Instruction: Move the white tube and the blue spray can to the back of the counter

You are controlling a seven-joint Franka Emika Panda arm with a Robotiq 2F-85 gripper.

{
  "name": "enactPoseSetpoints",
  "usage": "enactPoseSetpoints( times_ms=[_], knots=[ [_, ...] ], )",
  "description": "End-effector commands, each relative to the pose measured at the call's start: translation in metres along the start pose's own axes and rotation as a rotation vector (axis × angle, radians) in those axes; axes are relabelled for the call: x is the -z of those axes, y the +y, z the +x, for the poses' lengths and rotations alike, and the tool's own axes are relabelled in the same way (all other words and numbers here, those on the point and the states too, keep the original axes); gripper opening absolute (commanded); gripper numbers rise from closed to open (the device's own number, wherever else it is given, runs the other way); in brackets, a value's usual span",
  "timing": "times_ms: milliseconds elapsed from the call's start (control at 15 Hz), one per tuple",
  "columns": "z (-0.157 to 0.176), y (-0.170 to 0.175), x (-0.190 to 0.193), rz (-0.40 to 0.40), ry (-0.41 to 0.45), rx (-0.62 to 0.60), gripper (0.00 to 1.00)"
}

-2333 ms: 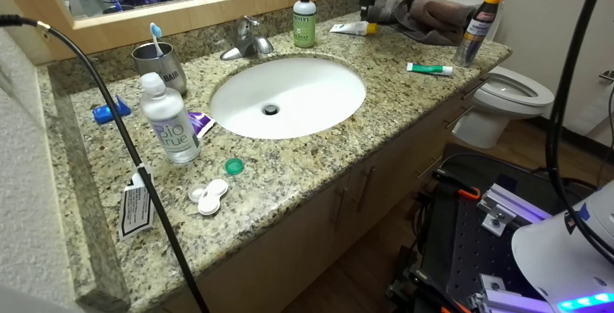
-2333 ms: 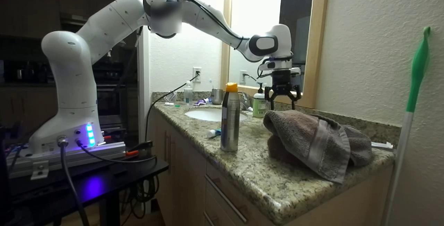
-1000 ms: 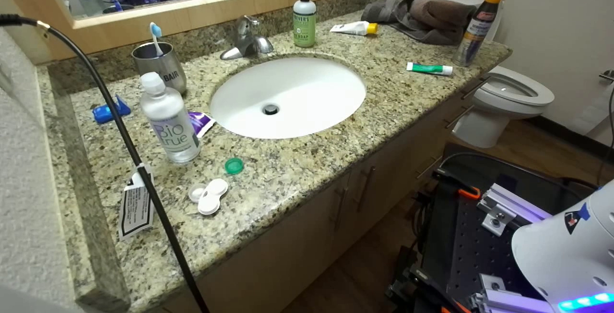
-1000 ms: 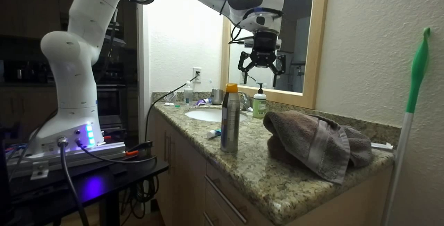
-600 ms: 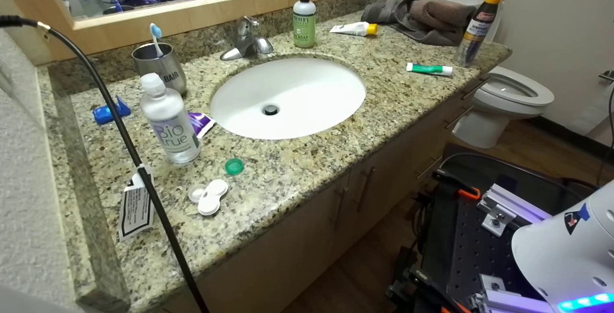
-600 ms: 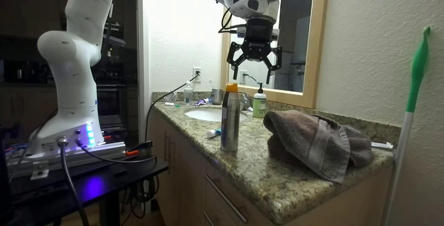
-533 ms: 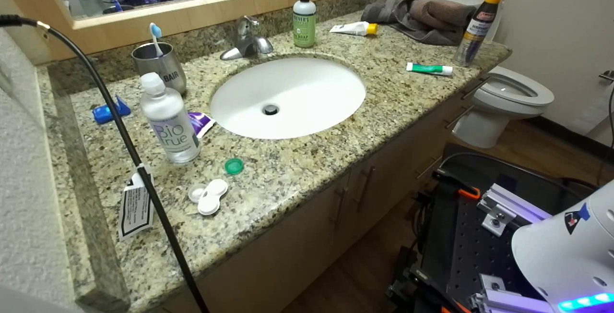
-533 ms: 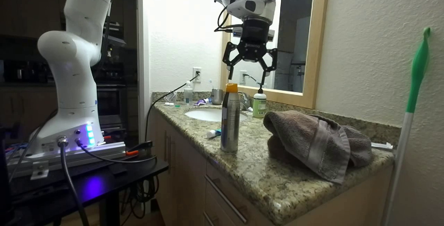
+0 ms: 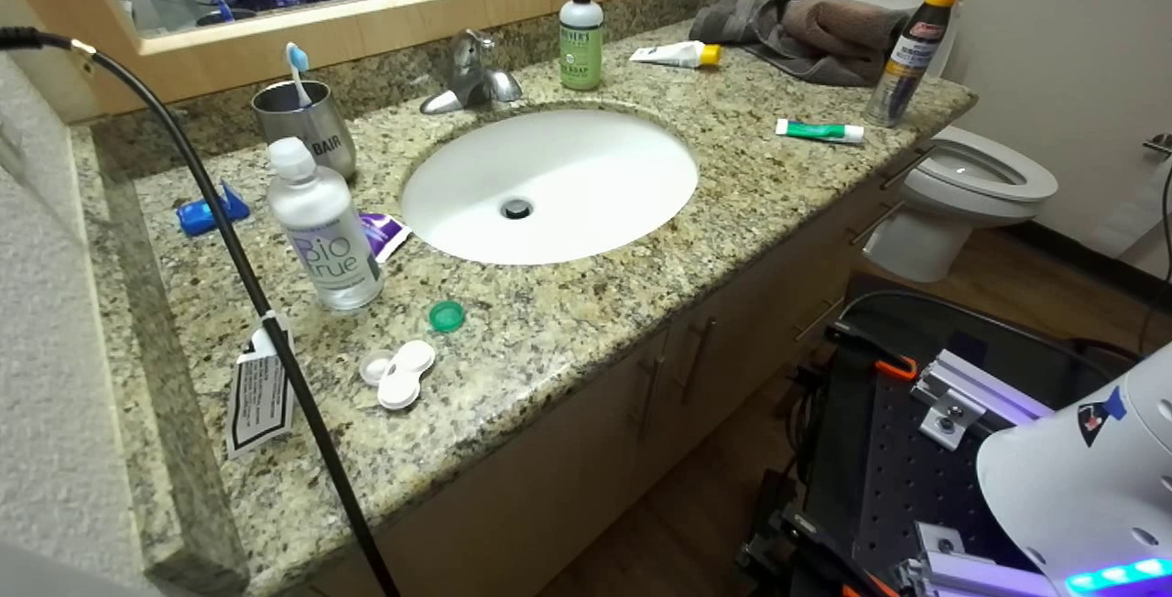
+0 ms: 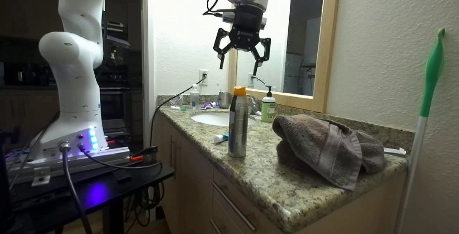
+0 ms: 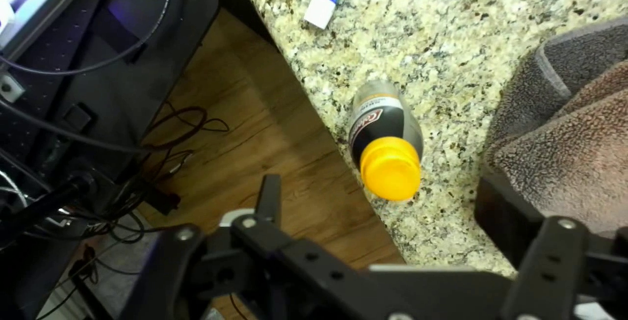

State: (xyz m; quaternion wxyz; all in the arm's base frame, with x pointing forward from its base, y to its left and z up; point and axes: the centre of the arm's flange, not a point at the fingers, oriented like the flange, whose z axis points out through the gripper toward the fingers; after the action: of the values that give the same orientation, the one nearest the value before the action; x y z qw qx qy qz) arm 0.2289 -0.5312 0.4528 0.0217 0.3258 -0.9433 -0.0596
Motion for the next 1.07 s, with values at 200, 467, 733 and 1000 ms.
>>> enactPoseSetpoints(
  times_ms=[200,467,733,1000],
  knots=[
    [-0.011,-0.014,-0.031,0.005,0.063,-0.051,1.00],
    [-0.018,-0.025,-0.063,-0.023,0.127,-0.120,1.00],
    [-0.019,-0.030,-0.083,-0.076,0.169,-0.180,1.00],
    [-0.018,-0.032,-0.083,-0.096,0.158,-0.170,1.00]
  ],
)
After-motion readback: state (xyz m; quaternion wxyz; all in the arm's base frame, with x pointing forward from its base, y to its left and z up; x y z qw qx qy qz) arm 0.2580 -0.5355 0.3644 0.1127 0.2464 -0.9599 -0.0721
